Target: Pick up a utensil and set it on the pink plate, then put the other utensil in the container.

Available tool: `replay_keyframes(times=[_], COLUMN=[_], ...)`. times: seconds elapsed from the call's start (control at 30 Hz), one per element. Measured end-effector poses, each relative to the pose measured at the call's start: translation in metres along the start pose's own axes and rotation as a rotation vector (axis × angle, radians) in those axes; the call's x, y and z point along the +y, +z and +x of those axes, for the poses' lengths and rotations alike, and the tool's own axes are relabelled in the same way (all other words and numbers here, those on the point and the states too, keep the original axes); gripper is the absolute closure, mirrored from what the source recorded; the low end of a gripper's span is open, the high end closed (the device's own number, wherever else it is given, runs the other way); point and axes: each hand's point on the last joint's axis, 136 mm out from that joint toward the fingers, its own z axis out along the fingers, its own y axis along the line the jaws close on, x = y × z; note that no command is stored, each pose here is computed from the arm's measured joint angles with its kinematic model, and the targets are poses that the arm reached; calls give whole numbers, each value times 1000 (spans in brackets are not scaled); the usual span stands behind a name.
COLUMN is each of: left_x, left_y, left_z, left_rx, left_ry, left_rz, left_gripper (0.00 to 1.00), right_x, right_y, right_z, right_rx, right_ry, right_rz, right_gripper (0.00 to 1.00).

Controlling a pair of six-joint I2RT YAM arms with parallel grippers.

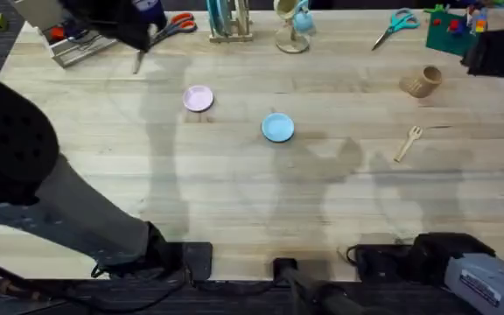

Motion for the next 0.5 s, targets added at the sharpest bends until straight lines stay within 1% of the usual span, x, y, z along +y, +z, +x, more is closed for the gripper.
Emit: replay_keyframes(times=[0.13,0.27,0.37,0.5], left_x=[-38,-69,-81,-83], left_y=[7,13,14,18], left_z=[-10,-18,-19,-18], left_rx=[4,1,6,17], left_ry=[97,165,191,186], left_rz=[16,21,20,20], left_gripper=[958,958,958,957], right_x=[0,0,0,0], right_y=[0,0,0,0], right_z=[0,0,0,0], right_rx=[0,0,0,0], right_ry=[0,0,0,0], right_rz=[0,0,0,0], right_gripper=[5,5,5,5])
